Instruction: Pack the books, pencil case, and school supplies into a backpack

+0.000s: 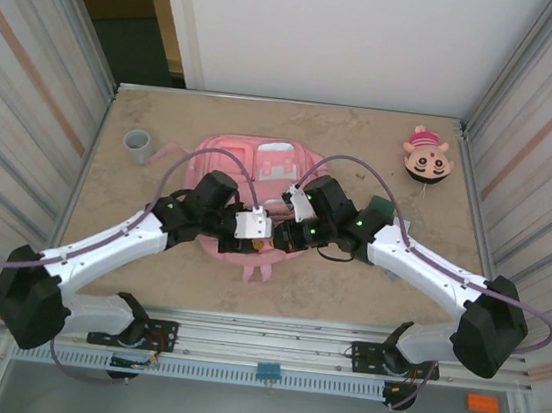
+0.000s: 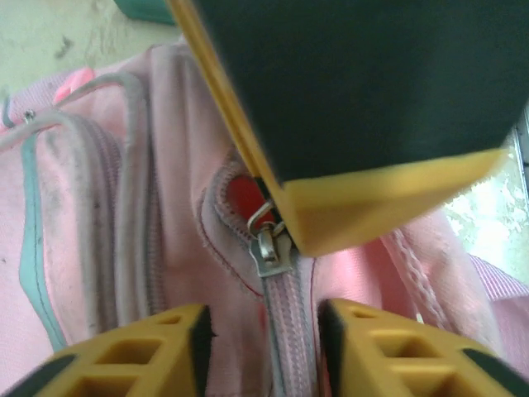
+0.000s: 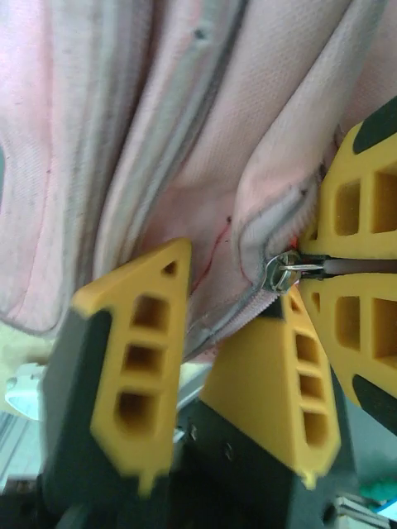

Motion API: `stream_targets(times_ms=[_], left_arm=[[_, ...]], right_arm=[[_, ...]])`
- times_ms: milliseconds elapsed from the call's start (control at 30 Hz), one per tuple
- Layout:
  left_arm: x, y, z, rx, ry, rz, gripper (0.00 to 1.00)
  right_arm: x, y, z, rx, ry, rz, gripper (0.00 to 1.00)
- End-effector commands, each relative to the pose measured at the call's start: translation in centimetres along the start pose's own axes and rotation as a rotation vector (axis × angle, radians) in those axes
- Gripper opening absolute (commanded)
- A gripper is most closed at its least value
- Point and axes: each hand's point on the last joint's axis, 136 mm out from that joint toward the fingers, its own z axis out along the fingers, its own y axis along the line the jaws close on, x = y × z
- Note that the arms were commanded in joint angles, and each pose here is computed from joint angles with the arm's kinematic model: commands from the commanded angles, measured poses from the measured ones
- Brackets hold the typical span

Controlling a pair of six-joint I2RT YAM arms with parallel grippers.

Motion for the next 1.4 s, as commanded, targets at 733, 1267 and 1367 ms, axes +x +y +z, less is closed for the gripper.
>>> stream_targets(times_ms=[733, 1267, 1367], left_arm=[[2.3, -1.0, -1.0, 0.022, 0.068, 0.039, 0.0], [1.9, -0.7, -5.5, -0.06, 0.048, -0.068, 0.62], [-1.2, -0.6, -4.9, -0.09, -0.016, -0.048, 0.71]], right_arm=[[0.5, -4.2, -2.8, 0.007, 0.081, 0.172, 0.0], [-0.6, -0.7, -1.8, -0.162, 0.046, 0.111, 0.0], [-1.1, 0.3, -1.9, -0.181, 0.034, 0.093, 0.0]])
